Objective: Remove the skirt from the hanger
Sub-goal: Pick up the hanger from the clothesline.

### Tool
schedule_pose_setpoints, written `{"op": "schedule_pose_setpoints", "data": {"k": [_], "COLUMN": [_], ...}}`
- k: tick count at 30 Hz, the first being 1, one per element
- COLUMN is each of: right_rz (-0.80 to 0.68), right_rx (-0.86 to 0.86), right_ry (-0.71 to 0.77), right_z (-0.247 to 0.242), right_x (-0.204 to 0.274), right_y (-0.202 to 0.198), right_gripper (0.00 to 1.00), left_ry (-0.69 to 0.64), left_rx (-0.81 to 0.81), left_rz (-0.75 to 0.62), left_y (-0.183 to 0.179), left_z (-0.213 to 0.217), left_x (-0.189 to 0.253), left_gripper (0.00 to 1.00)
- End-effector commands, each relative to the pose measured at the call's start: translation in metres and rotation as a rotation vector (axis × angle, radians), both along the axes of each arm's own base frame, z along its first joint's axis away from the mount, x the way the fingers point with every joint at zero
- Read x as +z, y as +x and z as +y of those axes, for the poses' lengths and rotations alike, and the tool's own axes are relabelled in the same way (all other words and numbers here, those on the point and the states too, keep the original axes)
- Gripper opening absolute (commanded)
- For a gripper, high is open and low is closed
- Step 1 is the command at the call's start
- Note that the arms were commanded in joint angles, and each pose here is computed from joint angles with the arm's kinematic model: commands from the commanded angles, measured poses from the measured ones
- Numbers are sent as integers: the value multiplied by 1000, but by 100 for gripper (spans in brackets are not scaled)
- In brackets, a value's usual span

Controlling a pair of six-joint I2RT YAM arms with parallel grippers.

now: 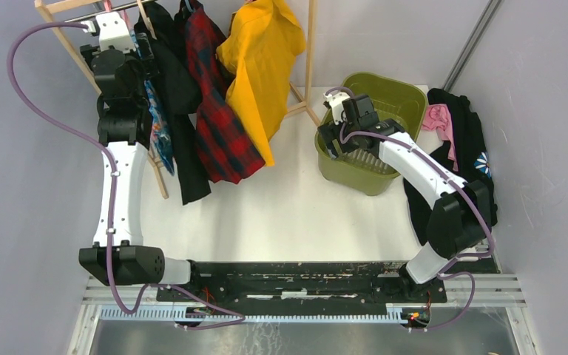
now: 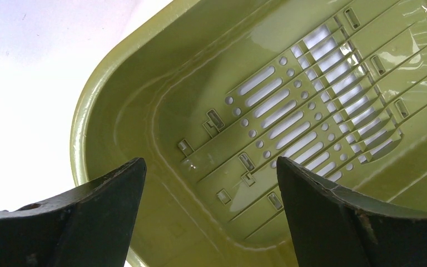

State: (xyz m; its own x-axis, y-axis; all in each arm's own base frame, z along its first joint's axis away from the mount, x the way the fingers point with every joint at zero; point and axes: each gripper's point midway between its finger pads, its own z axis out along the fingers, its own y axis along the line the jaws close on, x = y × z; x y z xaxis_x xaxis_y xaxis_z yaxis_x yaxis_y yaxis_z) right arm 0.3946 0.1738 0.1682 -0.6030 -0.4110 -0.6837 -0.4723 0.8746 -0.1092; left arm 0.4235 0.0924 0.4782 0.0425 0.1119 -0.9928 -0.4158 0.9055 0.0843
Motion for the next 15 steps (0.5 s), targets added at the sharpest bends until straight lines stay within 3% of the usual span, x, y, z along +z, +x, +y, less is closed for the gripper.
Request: {"op": "schedule_pose_setpoints", "data": {"k": [1, 8, 15], "right_rz": [-38, -37, -34], "right_rx": [-7, -3, -1], "right_ry": [28, 47, 56], "right_z": [3, 6, 8], "right_x": [19, 24, 24], "right_y": [-1, -2, -2], "right_gripper": [93, 92, 91], "left_ry": [-39, -85, -102], "left_rx": [-22, -61, -70], "left_rz": [10, 132, 153], "left_y": [-3, -8, -15], "left_z": [-2, -10, -12], "left_x": [-11, -47, -54], "left_gripper": [83, 85, 76]}}
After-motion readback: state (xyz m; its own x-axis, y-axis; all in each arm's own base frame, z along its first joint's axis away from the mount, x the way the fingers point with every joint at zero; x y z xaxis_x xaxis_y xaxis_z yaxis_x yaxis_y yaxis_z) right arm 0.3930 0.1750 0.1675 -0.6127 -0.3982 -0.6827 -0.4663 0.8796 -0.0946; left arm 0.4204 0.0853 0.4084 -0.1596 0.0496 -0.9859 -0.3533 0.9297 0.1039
